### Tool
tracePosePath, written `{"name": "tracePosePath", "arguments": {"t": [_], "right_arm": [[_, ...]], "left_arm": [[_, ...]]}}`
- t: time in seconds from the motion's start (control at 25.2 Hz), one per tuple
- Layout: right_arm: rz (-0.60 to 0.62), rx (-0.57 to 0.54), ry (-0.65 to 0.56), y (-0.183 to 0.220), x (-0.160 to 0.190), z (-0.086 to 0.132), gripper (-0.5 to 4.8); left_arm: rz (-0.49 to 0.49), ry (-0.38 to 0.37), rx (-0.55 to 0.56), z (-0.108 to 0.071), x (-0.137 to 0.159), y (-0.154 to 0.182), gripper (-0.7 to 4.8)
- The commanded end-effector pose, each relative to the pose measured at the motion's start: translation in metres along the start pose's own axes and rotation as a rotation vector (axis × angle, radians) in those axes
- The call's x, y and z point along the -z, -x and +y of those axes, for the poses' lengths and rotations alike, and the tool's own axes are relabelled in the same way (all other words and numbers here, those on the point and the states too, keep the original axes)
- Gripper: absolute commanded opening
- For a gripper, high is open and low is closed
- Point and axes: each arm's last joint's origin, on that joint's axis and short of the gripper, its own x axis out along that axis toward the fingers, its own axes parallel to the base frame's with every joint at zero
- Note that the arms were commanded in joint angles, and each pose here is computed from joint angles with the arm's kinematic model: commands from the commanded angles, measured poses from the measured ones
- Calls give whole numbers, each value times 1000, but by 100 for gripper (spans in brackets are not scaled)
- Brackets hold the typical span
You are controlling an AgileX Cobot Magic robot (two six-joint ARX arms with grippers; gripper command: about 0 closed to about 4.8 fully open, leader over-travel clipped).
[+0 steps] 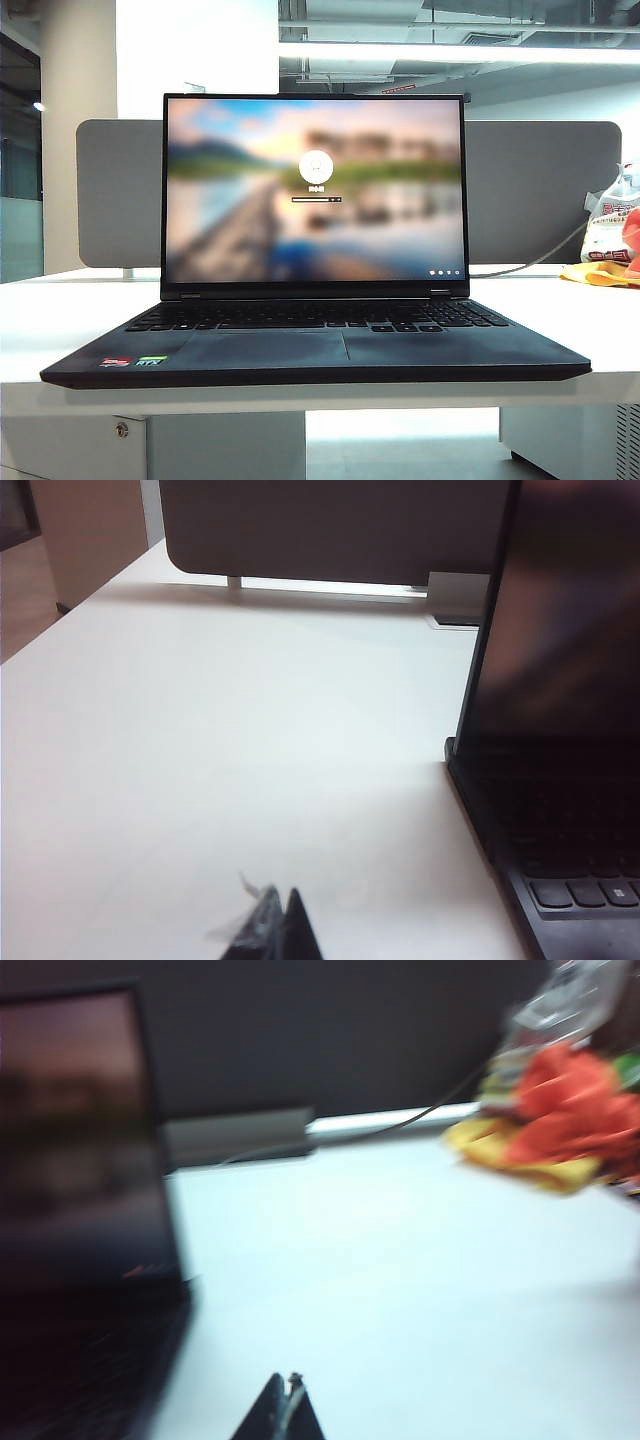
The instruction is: Open the lid of the laptop and use the keypad to enter the password "123".
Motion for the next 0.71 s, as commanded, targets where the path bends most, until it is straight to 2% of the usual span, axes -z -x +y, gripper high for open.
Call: {"name": "tracePosePath", "arguments": {"t": [0.04, 0.2, 0.28, 0.44, 0.71], "right_arm": [[-36, 106, 51, 0, -3, -7, -1], [-21, 94, 132, -1, 0, -7, -1], [3, 50, 149, -3, 8, -7, -1], [55, 30, 153, -6, 26, -9, -1], [117, 32, 204, -5, 32, -10, -1]], "left_arm": [[-8, -3, 4, 0, -1, 0, -5], [-8, -3, 5, 0, -1, 0, -5], [-8, -3, 4, 0, -1, 0, -5], [-8, -3, 4, 0, -1, 0, -5], [-8, -3, 4, 0, -1, 0, -5]]}}
